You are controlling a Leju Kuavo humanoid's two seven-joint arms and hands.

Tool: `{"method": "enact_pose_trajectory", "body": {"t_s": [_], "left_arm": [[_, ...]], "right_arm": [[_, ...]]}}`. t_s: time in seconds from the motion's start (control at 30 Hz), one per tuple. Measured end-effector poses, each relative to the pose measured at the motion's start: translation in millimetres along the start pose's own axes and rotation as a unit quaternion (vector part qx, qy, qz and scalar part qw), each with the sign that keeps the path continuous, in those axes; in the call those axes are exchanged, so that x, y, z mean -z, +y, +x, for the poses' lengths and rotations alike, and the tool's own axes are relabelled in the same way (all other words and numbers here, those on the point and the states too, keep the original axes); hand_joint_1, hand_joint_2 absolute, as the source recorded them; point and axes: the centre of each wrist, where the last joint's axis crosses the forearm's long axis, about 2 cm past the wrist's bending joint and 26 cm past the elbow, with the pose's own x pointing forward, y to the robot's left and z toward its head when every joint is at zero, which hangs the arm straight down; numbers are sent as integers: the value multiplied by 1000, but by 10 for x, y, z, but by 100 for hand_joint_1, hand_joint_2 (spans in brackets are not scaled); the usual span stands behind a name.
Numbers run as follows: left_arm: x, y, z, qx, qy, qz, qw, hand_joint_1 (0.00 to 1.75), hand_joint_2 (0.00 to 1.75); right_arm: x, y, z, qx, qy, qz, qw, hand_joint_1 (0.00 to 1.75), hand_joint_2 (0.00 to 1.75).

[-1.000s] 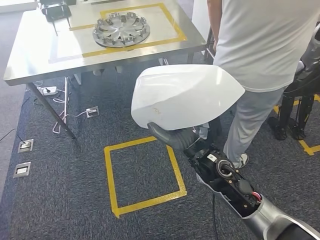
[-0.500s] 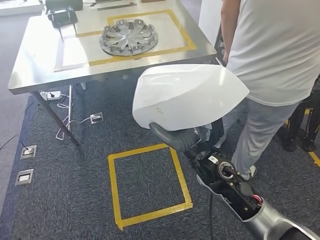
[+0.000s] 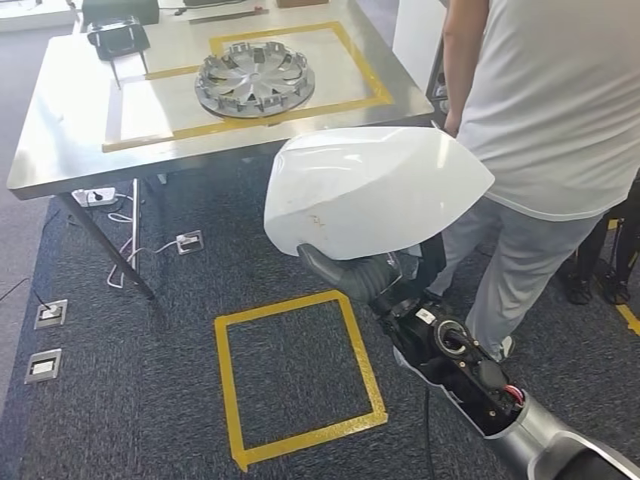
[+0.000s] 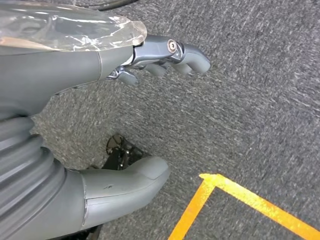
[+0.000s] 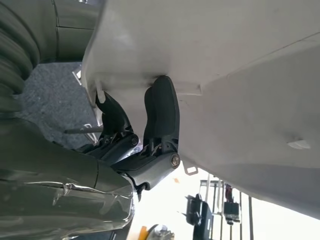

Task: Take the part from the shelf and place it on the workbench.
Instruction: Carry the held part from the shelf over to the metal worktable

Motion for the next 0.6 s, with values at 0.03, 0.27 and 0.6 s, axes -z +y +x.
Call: {"method": "enact_pose_trajectory", "body": {"t_s": [0.03,0.27,0.6], "left_arm": [[0,-1,1,0,0,0,1000,0,175],[-5,-30,15,6,3,-4,1000,0,175],[2,-84,94,10,-4,-11,1000,0,175]], "right_arm": [[-2,0,-1,0,0,-1,1000,175,175],[-28,-7,-13,-3,2,-9,1000,175,175],[-23,-13,7,-16,2,-18,1000,175,175]]}}
